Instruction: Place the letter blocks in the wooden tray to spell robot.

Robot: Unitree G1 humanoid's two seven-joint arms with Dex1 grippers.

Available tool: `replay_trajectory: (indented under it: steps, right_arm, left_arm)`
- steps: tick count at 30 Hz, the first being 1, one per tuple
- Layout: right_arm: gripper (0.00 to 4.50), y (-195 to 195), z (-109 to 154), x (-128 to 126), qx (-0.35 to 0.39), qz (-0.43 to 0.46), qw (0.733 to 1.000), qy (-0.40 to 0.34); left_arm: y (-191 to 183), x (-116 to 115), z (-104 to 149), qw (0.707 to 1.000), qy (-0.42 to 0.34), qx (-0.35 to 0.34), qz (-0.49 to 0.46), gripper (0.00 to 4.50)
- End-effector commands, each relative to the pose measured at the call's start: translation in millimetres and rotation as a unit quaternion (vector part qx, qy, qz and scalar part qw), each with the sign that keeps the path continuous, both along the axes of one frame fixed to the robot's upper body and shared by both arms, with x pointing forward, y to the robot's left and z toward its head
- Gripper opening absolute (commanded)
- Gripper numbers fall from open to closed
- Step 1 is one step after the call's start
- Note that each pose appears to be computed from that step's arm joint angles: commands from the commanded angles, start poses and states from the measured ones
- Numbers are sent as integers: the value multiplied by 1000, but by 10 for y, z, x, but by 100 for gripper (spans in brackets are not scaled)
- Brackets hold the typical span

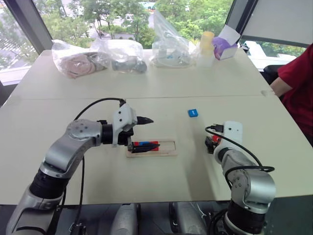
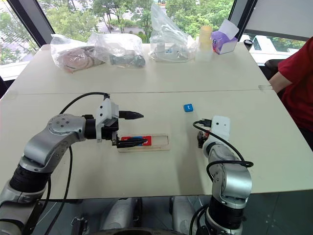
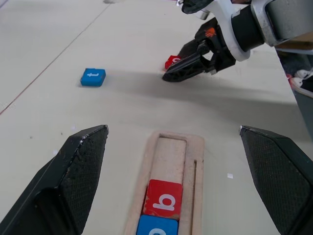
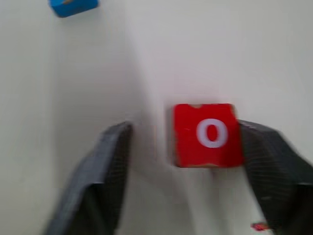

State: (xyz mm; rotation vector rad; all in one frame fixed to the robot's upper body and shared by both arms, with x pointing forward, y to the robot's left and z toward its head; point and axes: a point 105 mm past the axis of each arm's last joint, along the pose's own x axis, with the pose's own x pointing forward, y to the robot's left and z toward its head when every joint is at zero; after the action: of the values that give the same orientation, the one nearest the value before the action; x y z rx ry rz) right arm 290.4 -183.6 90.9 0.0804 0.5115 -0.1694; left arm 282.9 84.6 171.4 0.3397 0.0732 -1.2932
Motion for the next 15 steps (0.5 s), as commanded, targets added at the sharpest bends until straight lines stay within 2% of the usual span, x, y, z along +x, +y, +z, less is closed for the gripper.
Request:
replay_trajectory:
  steps: [1,4,6,8,9,12,15]
  right_arm:
    - [445,-83,156,26,-5,-1,1000,-22]
    - [445,-244,508,170,-33,66,992,-100]
    - [445,-367,654,275,-126,181,967,-127]
    - [445,-392,647,304,-173,280,937,-122]
    - [445,-402,648,314,-176,309,926,-128]
    - [445,-472,464,220,-168,462,864,-104]
    - [445,-623,358,225,-176,508,839,-86]
  left_arm:
    - [20,-2,214,999,-25,-25,-1,450]
    - [94,-67,216,1000,-15,-13,-9,450]
    - [156,-145,174,1000,-6,13,-28,450]
    - [202,-200,152,999,0,28,-41,450]
    - [219,-220,145,998,5,33,-45,450]
    - [307,-310,113,995,16,68,-65,450]
    - [356,-320,124,995,14,78,-63,450]
